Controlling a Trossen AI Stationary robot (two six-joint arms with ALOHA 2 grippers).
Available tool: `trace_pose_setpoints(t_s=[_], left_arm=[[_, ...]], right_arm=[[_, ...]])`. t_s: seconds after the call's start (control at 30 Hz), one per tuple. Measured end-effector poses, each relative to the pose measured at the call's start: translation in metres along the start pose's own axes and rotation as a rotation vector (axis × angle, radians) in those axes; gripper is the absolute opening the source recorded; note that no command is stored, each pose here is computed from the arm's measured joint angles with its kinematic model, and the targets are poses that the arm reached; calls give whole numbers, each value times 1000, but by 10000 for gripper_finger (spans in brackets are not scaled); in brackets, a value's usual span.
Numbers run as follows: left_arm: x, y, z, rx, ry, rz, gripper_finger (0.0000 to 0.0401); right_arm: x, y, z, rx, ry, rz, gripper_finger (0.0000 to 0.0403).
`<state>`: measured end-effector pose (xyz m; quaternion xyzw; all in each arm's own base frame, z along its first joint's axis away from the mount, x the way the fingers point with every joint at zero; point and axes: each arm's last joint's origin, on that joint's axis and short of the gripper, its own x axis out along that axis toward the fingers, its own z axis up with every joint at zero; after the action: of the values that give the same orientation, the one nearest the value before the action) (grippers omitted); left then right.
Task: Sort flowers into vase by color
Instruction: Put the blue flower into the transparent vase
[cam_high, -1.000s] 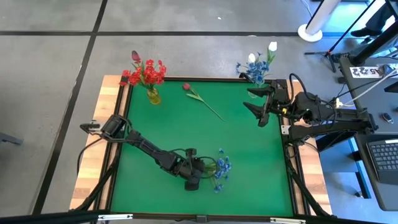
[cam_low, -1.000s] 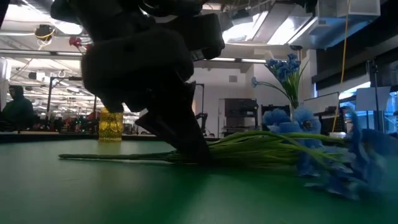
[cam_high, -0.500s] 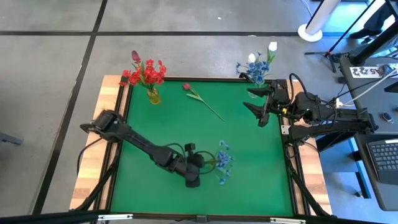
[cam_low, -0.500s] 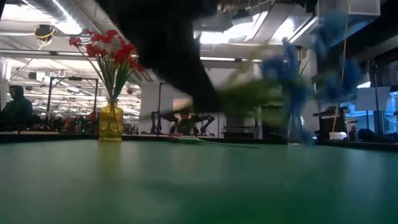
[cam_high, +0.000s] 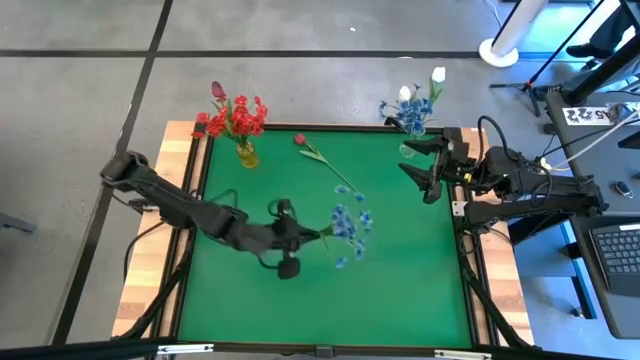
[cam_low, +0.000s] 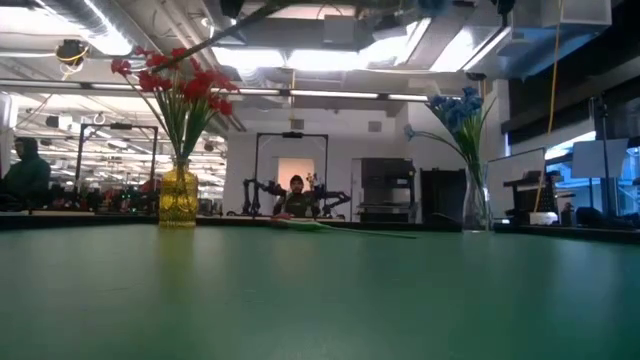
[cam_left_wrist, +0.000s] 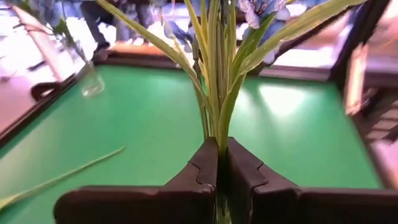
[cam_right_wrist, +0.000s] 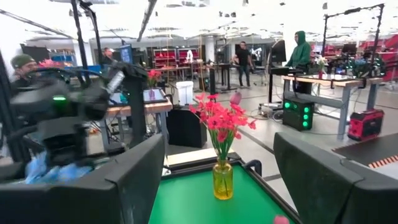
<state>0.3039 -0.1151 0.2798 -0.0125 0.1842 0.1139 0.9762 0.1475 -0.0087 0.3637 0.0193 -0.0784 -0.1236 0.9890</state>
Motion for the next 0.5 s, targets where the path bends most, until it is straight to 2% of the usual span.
trace_pose_setpoints(t_s=[0.1,0.23,0.33,0.5], left_arm=[[-12,17,-7,-59,-137,-126,4],[-24,41,-8,-162,-422,-287,4],[-27,59,-4,-198,-576,-335,4],[-26,79,13,-220,-702,-370,5]], right_arm=[[-1,0,1,1,-4,5,298],[3,1,-5,19,33,13,298],[18,6,-13,48,51,70,298],[47,16,-27,54,51,157,298]])
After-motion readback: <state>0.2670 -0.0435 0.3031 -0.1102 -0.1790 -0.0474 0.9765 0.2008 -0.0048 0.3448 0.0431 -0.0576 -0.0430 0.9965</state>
